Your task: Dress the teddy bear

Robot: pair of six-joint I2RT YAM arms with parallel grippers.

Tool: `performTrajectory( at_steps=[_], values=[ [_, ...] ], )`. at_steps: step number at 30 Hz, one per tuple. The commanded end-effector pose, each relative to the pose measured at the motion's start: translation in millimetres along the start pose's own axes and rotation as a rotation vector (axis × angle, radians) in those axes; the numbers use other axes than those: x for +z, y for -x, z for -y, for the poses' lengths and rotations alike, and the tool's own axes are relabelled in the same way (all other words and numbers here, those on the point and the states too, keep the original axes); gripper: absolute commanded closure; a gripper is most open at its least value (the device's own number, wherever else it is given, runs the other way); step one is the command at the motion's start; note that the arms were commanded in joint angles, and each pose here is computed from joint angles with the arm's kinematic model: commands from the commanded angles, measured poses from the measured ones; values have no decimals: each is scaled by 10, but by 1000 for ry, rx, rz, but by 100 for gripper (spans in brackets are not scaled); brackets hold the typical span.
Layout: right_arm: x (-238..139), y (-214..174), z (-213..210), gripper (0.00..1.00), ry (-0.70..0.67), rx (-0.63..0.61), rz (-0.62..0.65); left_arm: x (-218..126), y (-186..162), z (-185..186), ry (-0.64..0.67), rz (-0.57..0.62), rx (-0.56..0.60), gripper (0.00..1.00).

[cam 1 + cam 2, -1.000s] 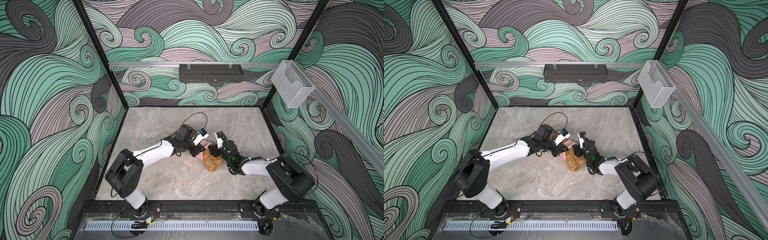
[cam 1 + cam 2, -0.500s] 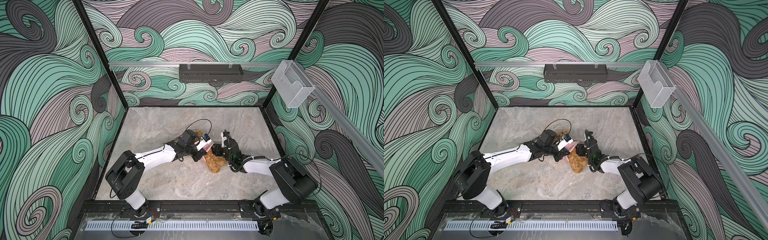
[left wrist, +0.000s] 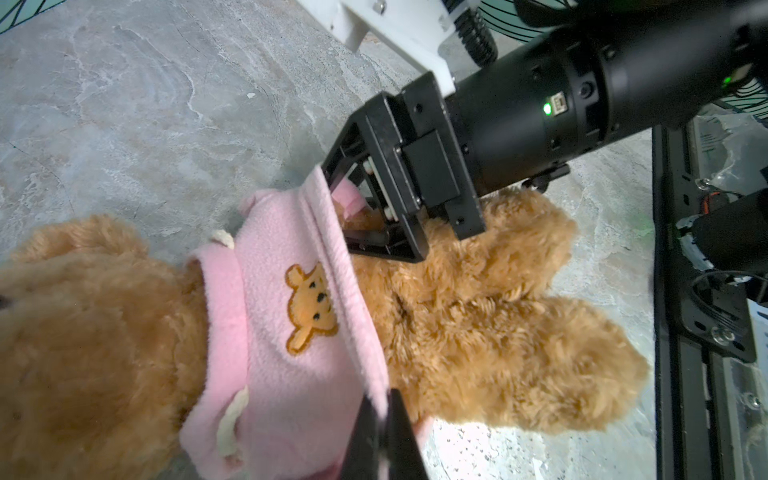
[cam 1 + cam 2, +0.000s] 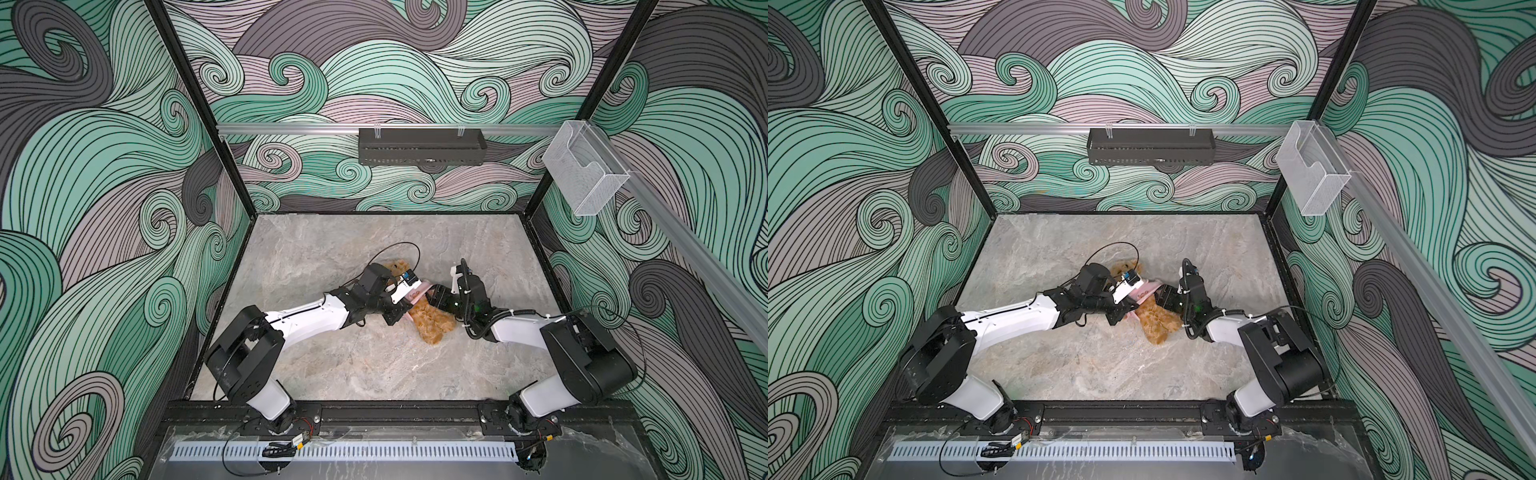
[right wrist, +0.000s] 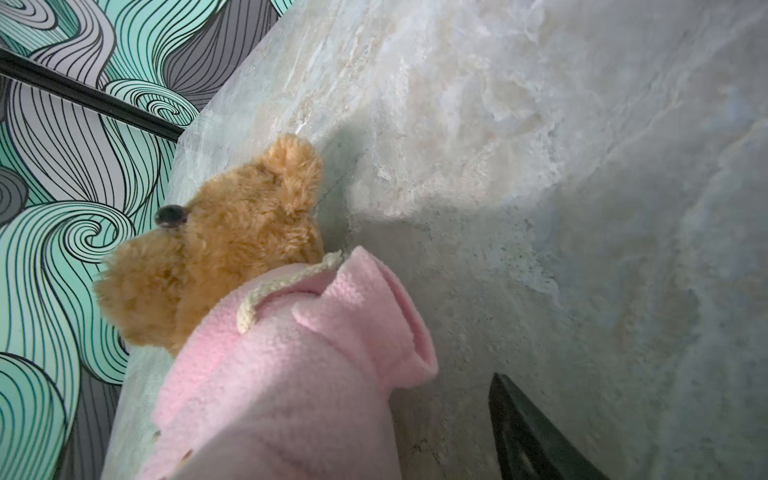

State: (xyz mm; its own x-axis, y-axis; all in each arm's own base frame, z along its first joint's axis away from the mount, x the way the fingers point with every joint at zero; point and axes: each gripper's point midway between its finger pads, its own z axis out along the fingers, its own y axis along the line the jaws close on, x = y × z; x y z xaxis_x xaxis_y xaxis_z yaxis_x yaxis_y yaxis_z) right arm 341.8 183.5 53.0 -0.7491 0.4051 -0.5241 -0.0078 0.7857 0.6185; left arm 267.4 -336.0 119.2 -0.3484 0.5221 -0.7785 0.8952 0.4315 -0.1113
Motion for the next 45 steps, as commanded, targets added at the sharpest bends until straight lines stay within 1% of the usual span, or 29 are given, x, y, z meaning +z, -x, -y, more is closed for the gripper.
performTrajectory(
  at_steps=[1, 4, 8, 11, 16, 20, 22, 26, 33, 37, 40, 42, 43, 44, 45],
  values=[
    [-80, 495, 567, 30, -180, 207, 209, -16, -473, 279, -109, -156, -31, 100],
    [-55, 586, 364, 39, -100, 169, 200, -10, -517, 233, -83, -176, -22, 100],
    [-9, 551, 20, 47, 45, 95, 158, -12, -312, 119, -10, -129, 1, 100],
    [-12, 466, -160, 52, 118, 46, 135, 11, -136, -37, 82, -98, 3, 90],
    [-17, 350, -328, 55, 158, -11, 106, 89, 85, -208, 177, -73, -3, 71],
    [-5, 317, -353, 55, 161, -13, 99, 175, 181, -193, 173, -82, 10, 58],
    [5, 317, -358, 56, 163, -10, 99, 212, 213, -186, 174, -79, 12, 53],
    [28, 300, -360, 56, 167, -2, 94, 291, 232, -226, 210, -100, 32, 48],
    [31, 295, -370, 57, 169, 1, 94, 427, 263, -305, 247, -128, 45, 43],
    [27, 292, -389, 57, 174, 0, 93, 465, 293, -478, 347, -137, 29, 43],
    [28, 276, -394, 57, 174, -3, 88, 475, 305, -596, 412, -137, 16, 47],
    [28, 267, -384, 57, 172, -4, 86, 491, 292, -632, 432, -144, 15, 51],
    [27, 268, -383, 57, 171, -6, 87, 499, 279, -643, 436, -148, 13, 55],
    [26, 267, -379, 57, 168, -9, 87, 502, 269, -641, 435, -150, 13, 62],
    [21, 281, -377, 57, 164, -15, 91, 502, 256, -640, 434, -154, 11, 71]
  ],
)
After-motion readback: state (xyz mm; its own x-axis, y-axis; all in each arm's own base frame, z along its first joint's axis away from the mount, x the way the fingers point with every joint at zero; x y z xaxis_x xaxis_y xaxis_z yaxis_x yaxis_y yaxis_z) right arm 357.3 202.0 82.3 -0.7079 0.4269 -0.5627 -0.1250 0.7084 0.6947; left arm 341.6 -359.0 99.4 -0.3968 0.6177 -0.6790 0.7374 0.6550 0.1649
